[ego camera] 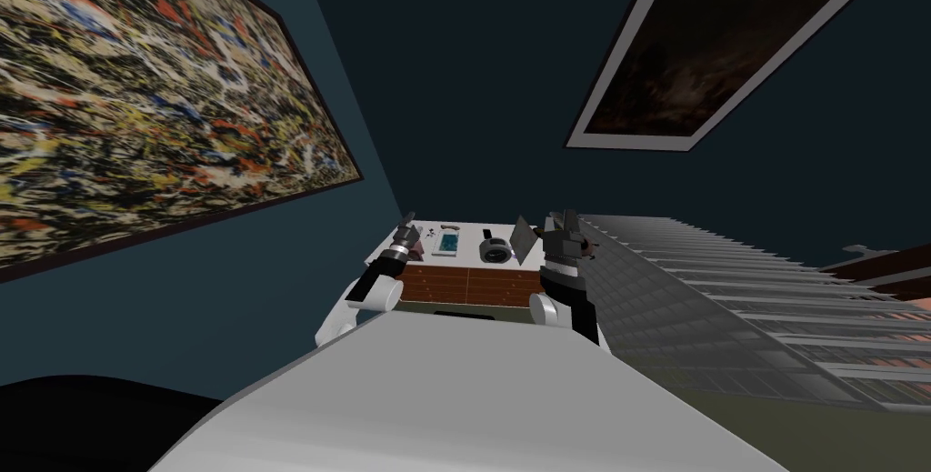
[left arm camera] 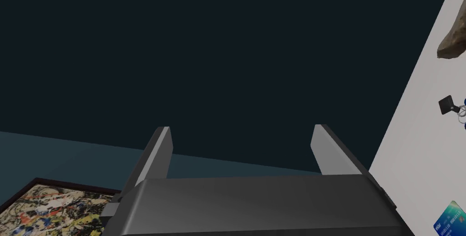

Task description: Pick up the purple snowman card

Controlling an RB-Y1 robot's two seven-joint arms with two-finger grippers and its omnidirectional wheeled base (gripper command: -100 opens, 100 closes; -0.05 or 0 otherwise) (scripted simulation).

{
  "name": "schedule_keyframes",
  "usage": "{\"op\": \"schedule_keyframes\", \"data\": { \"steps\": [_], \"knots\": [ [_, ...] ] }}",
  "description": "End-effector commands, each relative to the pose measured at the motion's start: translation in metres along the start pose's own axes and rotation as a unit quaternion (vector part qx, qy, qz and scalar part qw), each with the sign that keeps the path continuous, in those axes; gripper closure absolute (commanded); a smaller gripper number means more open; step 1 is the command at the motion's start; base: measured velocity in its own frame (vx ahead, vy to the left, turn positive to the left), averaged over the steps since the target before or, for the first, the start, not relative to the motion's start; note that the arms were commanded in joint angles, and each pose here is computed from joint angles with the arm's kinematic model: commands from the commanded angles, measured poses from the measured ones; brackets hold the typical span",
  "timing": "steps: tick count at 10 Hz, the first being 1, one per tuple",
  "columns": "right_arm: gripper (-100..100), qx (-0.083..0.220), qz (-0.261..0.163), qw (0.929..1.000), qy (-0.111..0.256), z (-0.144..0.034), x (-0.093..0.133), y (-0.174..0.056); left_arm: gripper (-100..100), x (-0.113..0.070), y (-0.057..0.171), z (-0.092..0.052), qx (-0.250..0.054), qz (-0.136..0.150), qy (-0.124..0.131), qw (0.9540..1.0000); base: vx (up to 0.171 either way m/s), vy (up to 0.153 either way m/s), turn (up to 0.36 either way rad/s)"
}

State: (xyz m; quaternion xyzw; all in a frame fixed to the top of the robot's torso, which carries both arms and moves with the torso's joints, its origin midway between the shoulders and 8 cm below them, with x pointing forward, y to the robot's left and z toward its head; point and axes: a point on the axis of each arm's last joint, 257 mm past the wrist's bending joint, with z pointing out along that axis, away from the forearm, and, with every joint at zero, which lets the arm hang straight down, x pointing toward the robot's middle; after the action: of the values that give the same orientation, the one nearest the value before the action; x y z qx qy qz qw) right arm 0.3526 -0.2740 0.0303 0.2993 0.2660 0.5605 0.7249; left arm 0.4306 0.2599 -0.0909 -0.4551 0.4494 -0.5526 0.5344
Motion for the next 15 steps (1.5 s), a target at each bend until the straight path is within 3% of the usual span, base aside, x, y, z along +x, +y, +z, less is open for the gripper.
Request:
{"op": "schedule_keyframes", "data": {
  "steps": [1, 10, 15],
  "knots": [
    [0, 0.0, 0.0, 1.0, 0.0, 0.0, 0.0, 0.0, -100, 0.002, 0.011, 0.001, -0.022, -0.005, 0.001, 0.9997, -0.008, 0.009, -0.003],
    [0, 0.0, 0.0, 1.0, 0.0, 0.0, 0.0, 0.0, -100, 0.008, 0.061, 0.0, -0.121, -0.031, 0.004, 0.9921, -0.003, 0.009, -0.003],
    [0, 0.0, 0.0, 1.0, 0.0, 0.0, 0.0, 0.0, -100, 0.01, 0.091, -0.005, -0.183, -0.044, 0.003, 0.9822, 0.002, 0.017, -0.006]
  ]
}}
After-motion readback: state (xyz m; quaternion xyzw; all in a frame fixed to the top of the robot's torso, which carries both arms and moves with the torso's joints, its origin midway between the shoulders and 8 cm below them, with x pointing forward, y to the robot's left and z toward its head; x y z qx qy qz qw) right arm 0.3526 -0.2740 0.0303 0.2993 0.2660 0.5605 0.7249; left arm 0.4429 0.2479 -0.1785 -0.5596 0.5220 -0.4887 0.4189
